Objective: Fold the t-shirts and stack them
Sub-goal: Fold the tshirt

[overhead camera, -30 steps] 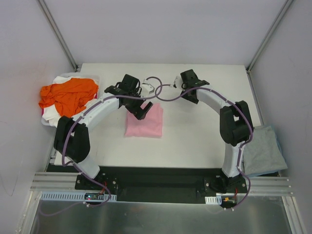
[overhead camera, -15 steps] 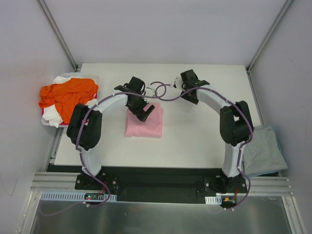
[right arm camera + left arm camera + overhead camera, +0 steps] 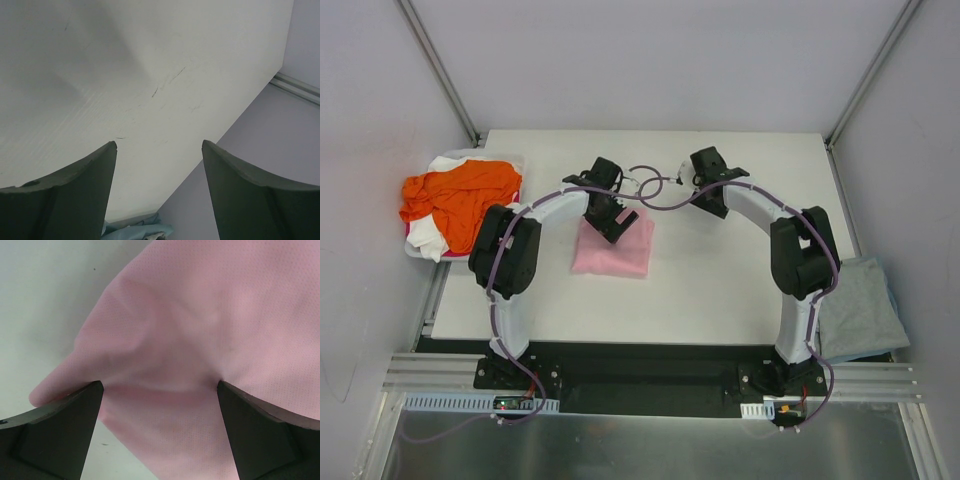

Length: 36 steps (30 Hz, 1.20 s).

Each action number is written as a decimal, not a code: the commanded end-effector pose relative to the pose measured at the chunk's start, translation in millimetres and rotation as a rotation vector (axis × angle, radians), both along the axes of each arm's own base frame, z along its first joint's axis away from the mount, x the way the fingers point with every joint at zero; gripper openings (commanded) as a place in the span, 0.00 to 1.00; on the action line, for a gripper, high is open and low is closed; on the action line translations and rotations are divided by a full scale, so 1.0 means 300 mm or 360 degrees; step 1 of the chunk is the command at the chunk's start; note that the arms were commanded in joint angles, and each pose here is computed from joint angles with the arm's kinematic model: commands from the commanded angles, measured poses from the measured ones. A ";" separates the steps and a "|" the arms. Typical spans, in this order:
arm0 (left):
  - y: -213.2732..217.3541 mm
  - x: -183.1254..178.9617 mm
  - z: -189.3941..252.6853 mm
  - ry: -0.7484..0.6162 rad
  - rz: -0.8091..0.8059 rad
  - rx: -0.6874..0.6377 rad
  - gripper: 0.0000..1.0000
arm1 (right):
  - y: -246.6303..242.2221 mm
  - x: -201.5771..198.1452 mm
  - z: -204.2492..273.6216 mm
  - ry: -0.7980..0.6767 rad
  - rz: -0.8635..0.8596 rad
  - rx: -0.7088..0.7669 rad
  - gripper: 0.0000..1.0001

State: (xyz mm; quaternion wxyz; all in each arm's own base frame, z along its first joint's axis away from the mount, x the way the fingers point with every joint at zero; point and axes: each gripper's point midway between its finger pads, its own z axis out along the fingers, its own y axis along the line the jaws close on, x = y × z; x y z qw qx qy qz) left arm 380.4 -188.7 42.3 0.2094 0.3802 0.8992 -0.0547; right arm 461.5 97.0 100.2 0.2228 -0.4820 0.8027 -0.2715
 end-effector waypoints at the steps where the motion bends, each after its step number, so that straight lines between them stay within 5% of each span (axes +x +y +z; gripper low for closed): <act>1: 0.033 0.043 -0.005 -0.0058 0.0085 0.0084 1.00 | -0.009 -0.026 0.057 -0.0039 -0.0028 0.0052 0.72; 11: 0.054 0.030 -0.056 -0.0020 0.0113 0.0140 0.99 | -0.005 -0.056 0.072 -0.0023 -0.0040 0.0097 0.72; 28: 0.006 0.053 0.358 -0.0414 0.0070 -0.0147 0.99 | 0.060 -0.130 0.107 -0.0017 -0.0017 0.0229 0.72; 36: 0.070 0.082 0.363 -0.0497 0.0133 -0.0030 0.99 | 0.186 -0.270 0.109 0.0094 0.0156 0.0280 0.72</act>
